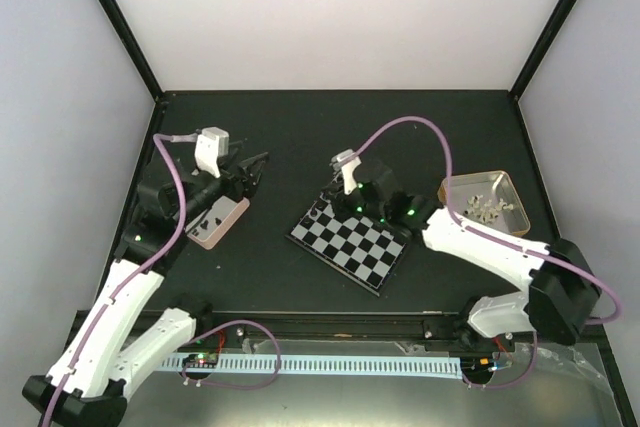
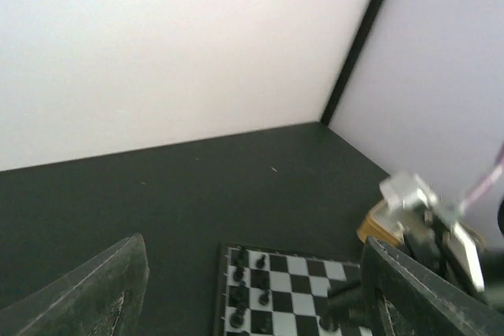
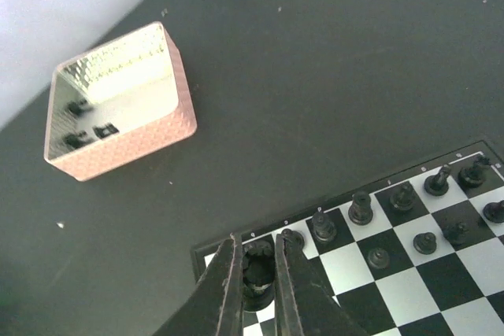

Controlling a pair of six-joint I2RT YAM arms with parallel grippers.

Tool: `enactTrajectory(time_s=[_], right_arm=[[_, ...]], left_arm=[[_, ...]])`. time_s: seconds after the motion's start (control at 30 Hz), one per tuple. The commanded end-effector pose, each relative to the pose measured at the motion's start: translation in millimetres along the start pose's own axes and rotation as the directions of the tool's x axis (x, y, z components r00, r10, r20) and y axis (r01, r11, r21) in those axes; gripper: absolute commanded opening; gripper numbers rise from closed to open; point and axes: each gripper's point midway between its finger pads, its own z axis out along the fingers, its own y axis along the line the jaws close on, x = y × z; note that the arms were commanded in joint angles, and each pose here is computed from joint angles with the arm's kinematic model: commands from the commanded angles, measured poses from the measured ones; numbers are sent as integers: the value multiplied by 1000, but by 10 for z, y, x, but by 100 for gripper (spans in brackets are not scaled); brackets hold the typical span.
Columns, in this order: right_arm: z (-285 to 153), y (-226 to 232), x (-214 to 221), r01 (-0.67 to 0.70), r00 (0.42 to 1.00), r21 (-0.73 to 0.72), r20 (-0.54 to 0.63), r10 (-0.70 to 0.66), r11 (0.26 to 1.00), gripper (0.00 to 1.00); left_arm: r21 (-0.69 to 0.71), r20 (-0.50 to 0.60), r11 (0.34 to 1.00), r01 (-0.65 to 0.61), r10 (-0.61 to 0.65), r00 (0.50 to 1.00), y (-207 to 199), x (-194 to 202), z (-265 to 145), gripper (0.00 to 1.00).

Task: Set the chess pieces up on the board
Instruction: Place the chess piece on the chessboard.

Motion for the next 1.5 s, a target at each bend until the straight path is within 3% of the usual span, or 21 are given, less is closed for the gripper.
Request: enactTrajectory(time_s=[0.0,0.57,1.27,1.47], right_arm=[[221,89,31,140,989,82,29,-143,987,6],[1099,567,849,320,944,30,-97,-316,947,5],[1280,304,1234,308,944,125,-161,-286,943,6],[1217,284,1232,297,947,131,-167,-274,946,13]], left_arm=[[-185,70,982,27,-14,997,294,-91,-138,75],[-224,65,974,22,-8,998,360,-75,-164,77],[-228,40,973,35,-26,999,396,-15,-90,78],[-228,39,973,37,-29,999,397,-11,-89,79]])
